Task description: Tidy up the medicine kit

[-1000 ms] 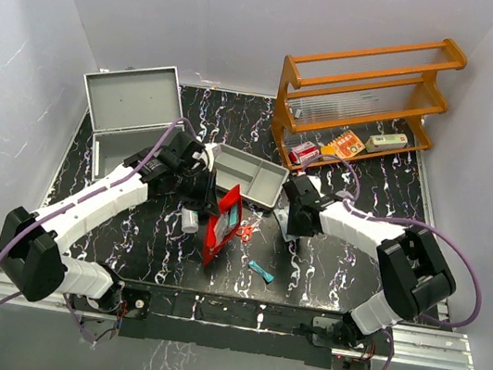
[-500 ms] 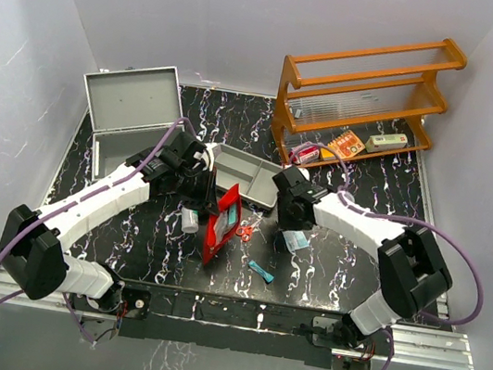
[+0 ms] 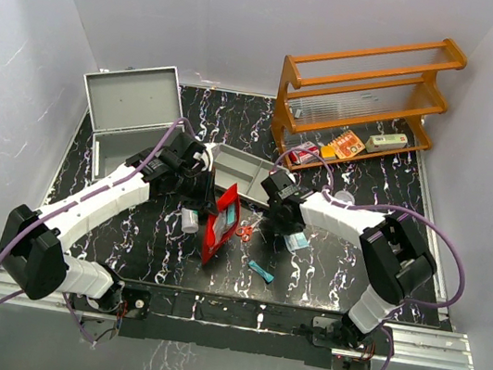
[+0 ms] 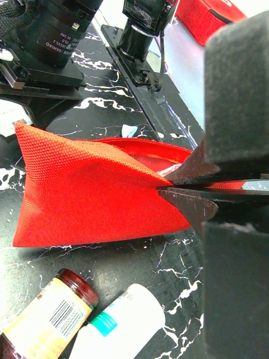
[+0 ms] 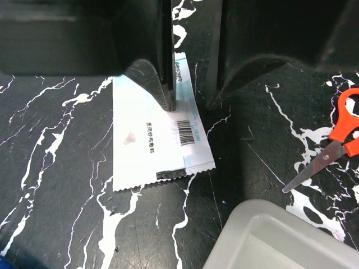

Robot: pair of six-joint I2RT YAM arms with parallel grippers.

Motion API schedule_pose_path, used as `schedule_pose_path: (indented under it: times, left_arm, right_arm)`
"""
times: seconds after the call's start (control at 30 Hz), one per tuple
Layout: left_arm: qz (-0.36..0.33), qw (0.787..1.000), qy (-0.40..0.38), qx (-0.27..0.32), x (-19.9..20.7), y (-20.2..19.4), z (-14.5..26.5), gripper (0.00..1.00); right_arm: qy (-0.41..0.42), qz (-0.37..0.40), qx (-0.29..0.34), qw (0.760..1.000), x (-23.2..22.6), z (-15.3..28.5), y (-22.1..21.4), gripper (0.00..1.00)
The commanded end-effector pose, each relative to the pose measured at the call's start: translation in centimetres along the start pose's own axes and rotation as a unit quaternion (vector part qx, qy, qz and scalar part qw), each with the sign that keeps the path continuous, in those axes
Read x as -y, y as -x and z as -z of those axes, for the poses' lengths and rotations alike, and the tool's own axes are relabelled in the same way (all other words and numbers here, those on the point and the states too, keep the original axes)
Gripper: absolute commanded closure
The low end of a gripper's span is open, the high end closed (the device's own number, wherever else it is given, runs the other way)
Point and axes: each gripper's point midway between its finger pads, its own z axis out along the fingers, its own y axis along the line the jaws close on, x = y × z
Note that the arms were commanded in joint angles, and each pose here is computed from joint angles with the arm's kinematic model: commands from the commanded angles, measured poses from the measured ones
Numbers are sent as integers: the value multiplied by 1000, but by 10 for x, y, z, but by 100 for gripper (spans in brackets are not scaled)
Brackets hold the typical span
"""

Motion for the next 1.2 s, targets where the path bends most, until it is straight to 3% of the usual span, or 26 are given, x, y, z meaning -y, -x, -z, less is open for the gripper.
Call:
schedule_pose_path:
  times: [0.0, 0.2, 0.37, 0.53, 0.8, 1.17]
  left_arm:
    - [2, 1000, -6, 7, 1, -1, 9, 100]
    - [2, 1000, -8, 6, 1, -1, 7, 100]
    - [4, 1000, -10, 9, 2, -1, 7, 100]
    - [10, 1000, -17, 16, 5, 2, 6, 100]
    - [34, 998, -53, 23, 18, 7, 3, 100]
    - [70, 992, -103, 22, 33, 9, -8, 100]
  right_arm:
    - [-5, -5, 21, 1000, 1, -9, 9, 77]
    - [-7, -21, 4, 1000, 3, -20, 1, 100]
    - [10, -51, 36, 998, -2, -7, 15, 100]
    - [61, -112, 109, 986, -13, 31, 43, 100]
    - [187, -207, 198, 940, -35, 94, 67, 100]
    - [331, -266, 237, 874, -62, 174, 87, 100]
